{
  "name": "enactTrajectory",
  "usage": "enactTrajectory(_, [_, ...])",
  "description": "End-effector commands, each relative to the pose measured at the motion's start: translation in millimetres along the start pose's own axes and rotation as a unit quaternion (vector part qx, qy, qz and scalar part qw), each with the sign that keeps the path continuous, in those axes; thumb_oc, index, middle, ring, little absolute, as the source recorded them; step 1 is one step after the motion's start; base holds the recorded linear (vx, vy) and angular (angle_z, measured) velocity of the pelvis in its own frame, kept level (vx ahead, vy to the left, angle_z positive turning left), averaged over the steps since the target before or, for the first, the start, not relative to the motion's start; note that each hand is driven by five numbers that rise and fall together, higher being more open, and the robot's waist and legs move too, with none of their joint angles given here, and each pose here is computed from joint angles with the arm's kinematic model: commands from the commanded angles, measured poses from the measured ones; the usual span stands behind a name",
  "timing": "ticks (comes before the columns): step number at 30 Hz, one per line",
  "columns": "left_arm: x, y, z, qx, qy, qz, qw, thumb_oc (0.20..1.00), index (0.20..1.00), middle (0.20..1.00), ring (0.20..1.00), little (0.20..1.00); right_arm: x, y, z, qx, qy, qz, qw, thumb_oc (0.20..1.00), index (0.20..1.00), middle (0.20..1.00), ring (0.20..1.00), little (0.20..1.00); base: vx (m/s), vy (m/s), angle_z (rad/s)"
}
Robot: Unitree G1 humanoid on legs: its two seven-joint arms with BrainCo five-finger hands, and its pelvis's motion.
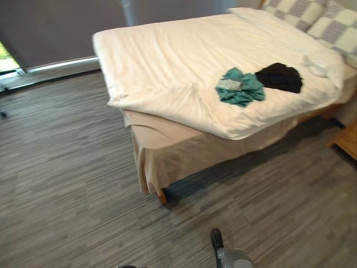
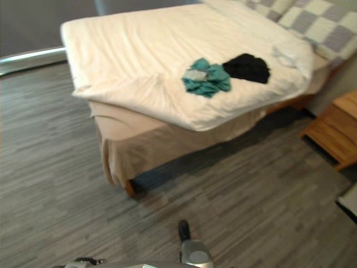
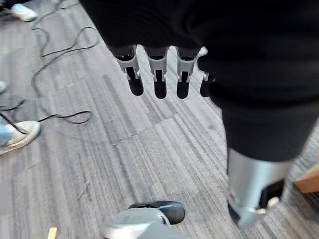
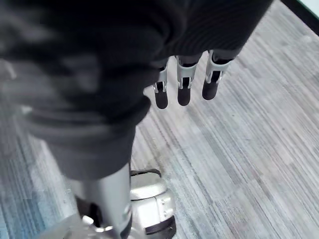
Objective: Tidy up the quilt and then pick up the clothes from the bed and put them into the laundry hamper.
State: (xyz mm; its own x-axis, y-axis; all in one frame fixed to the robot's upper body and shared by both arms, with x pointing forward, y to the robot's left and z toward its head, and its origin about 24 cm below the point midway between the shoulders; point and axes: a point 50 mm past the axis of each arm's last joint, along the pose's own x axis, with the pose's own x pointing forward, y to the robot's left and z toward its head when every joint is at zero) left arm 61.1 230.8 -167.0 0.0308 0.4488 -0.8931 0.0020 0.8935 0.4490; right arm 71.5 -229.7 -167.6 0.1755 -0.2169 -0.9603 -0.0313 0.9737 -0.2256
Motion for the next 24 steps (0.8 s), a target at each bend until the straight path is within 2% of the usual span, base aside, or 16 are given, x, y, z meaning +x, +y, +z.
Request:
enactTrajectory(1, [2.2, 9.7, -3.5, -0.027, 0.011, 0.023, 0.999, 1.0, 1.0, 1.0, 1.0, 1.0, -0.4, -10.8, 12.5, -0.058, -0.02, -0.014, 0.998, 1.0, 1.0, 1.0, 1.0, 1.0, 0.21, -0.275, -0.1])
enactTrajectory(5, [0.3, 3.6, -5.3, -0.041, 0.006, 0.04, 0.998, 1.0, 1.0, 1.0, 1.0, 1.0, -0.8, -15.5, 22.2, -0.029, -0.019, -0.017, 0.999, 1.0, 1.0, 1.0, 1.0, 1.0, 0.21, -0.293, 0.37])
enactTrajectory(7, [-0.3, 8.3, 0.8, -0.026, -0.022, 0.082, 0.996, 1.0, 1.0, 1.0, 1.0, 1.0, -1.1, -19.8, 28.1, -0.022, -0.029, -0.017, 0.999, 1.0, 1.0, 1.0, 1.0, 1.0, 0.11, -0.159, 0.6])
enactTrajectory(10, [-1.5, 15.5, 13.5, -0.065, -0.053, 0.114, 0.99, 1.0, 1.0, 1.0, 1.0, 1.0, -1.5, -22.6, 33.9, 0.006, -0.041, -0.022, 0.999, 1.0, 1.0, 1.0, 1.0, 1.0, 0.03, -0.058, 0.41])
enactTrajectory(14, [-9.2, 26.7, 51.8, -0.15, -0.152, 0.132, 0.968, 1.0, 1.0, 1.0, 1.0, 1.0, -1.8, -18.1, 42.4, 0.019, -0.045, -0.008, 0.999, 1.0, 1.0, 1.0, 1.0, 1.0, -0.01, 0.003, 0.29])
enactTrajectory(17, [-14.8, 27.2, 70.5, -0.153, -0.193, 0.119, 0.962, 1.0, 1.0, 1.0, 1.0, 1.0, -1.5, -13.7, 41.3, -0.012, -0.035, -0.005, 0.999, 1.0, 1.0, 1.0, 1.0, 1.0, 0.05, 0.057, 0.08])
enactTrajectory(20, [-15.4, 20.8, 68.3, -0.147, -0.186, 0.112, 0.965, 1.0, 1.0, 1.0, 1.0, 1.0, -0.9, -15.2, 33.1, -0.051, -0.007, -0.018, 0.999, 1.0, 1.0, 1.0, 1.0, 1.0, 0.2, 0.183, 0.14])
enactTrajectory(24, [-10.9, 17.3, 55.0, -0.116, -0.143, 0.113, 0.976, 1.0, 1.0, 1.0, 1.0, 1.0, -0.5, -20.4, 26.7, -0.046, -0.004, -0.031, 0.998, 1.0, 1.0, 1.0, 1.0, 1.0, 0.19, 0.209, 0.05])
